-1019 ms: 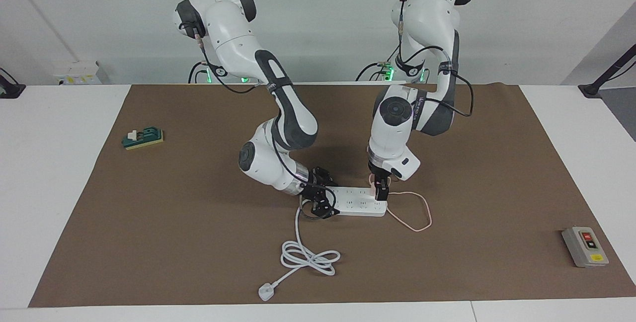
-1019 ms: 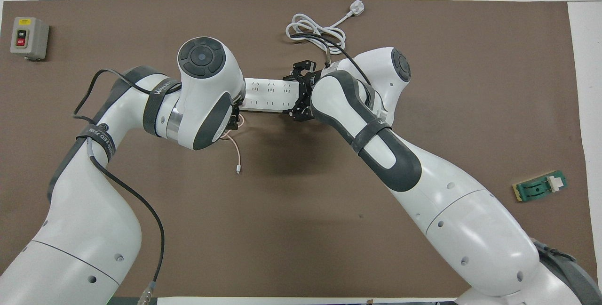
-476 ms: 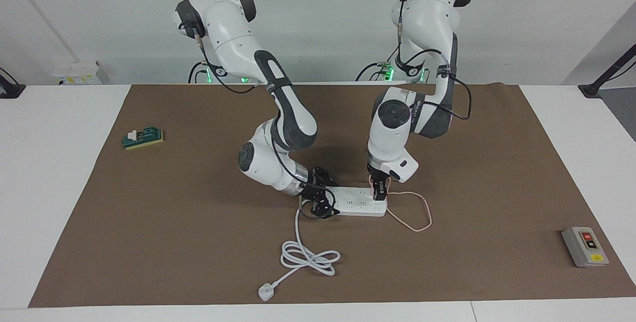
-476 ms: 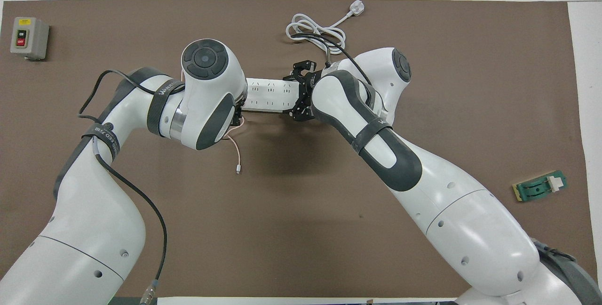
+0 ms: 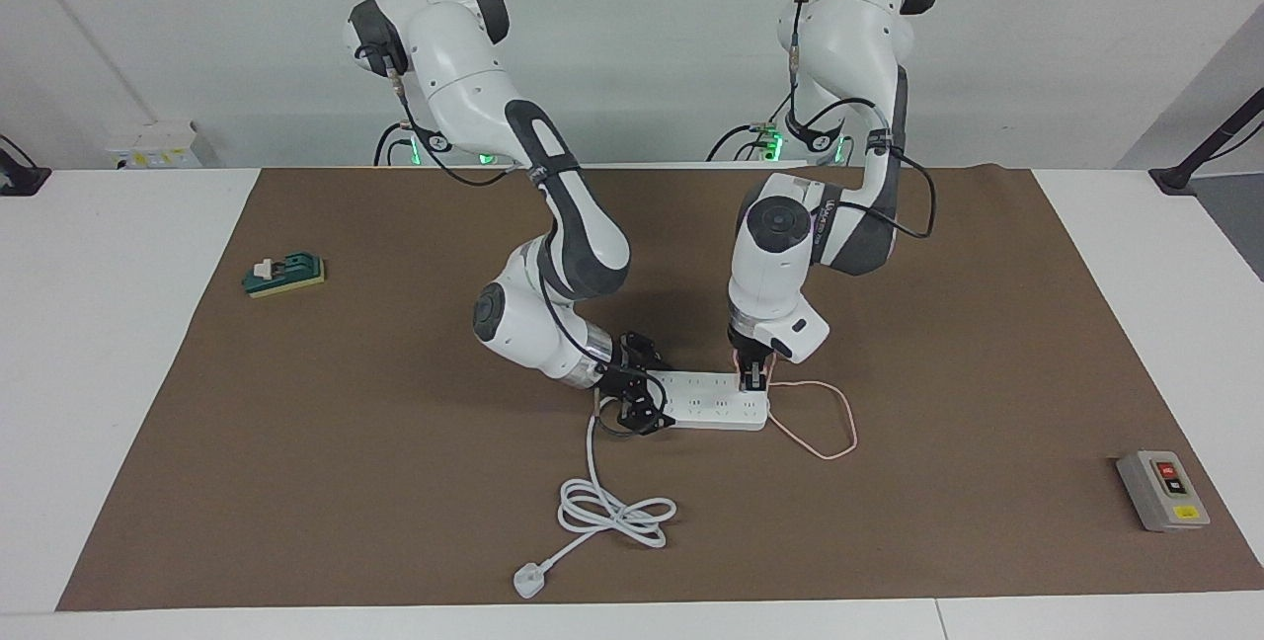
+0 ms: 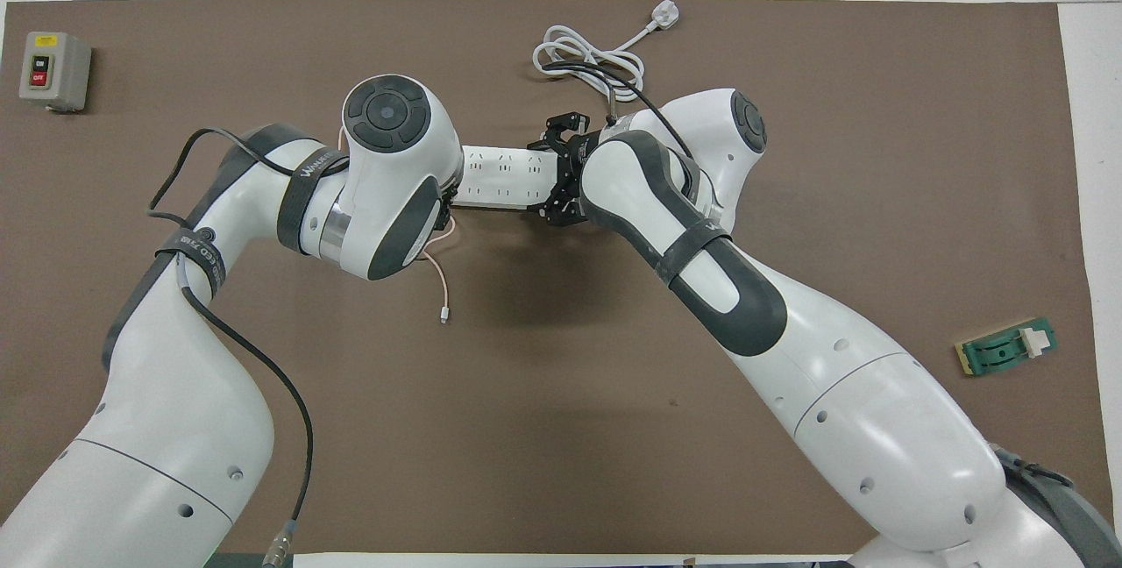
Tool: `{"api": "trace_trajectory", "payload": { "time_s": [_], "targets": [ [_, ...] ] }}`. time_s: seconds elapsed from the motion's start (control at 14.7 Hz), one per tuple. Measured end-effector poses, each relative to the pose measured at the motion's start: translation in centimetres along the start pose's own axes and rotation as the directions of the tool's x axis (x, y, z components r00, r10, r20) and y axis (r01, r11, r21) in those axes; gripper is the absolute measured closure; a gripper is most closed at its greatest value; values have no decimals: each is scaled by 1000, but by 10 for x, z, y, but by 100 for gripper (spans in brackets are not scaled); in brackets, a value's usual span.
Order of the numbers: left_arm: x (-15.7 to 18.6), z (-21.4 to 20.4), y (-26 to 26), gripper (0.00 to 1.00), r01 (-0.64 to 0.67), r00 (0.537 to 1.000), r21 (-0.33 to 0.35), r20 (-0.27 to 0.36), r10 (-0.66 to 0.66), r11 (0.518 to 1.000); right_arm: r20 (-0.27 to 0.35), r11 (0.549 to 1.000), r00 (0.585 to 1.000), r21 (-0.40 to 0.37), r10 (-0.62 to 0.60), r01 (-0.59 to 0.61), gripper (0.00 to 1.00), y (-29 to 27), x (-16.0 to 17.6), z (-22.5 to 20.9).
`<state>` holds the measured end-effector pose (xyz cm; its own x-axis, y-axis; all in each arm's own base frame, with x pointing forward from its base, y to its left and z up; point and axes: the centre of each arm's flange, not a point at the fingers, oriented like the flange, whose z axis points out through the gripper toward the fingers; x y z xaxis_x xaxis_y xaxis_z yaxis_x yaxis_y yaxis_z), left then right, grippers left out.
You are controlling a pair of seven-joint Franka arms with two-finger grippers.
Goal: Unplug charger and place it aside
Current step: 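Pull the pink charger out with the left gripper while the right gripper holds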
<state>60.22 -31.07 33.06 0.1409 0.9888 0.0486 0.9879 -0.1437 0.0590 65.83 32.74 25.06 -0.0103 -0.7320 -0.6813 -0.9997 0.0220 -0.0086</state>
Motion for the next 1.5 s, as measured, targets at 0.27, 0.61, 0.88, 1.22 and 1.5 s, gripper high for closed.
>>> {"api": "trace_trajectory", "payload": {
  "time_s": [0.27,0.61,0.88,1.22,1.5],
  "targets": [
    [0,-1,0,69,-11,1000,3,-2,11,1000,0,1000,1000,0,0,0,8,0,0,0],
    [0,-27,8,69,-61,998,61,-24,63,996,2,1000,1000,0,2,-2,8,0,0,0],
    [10,-71,10,69,-86,995,77,-33,89,993,2,1000,1000,0,3,-3,8,0,0,0],
    [12,-67,9,69,-133,990,97,-34,137,986,-1,1000,1000,-4,4,-4,0,2,2,3],
    [32,-67,7,69,-345,937,159,-9,350,925,-2,1000,1000,-4,4,-4,0,2,3,4]
  ]
}}
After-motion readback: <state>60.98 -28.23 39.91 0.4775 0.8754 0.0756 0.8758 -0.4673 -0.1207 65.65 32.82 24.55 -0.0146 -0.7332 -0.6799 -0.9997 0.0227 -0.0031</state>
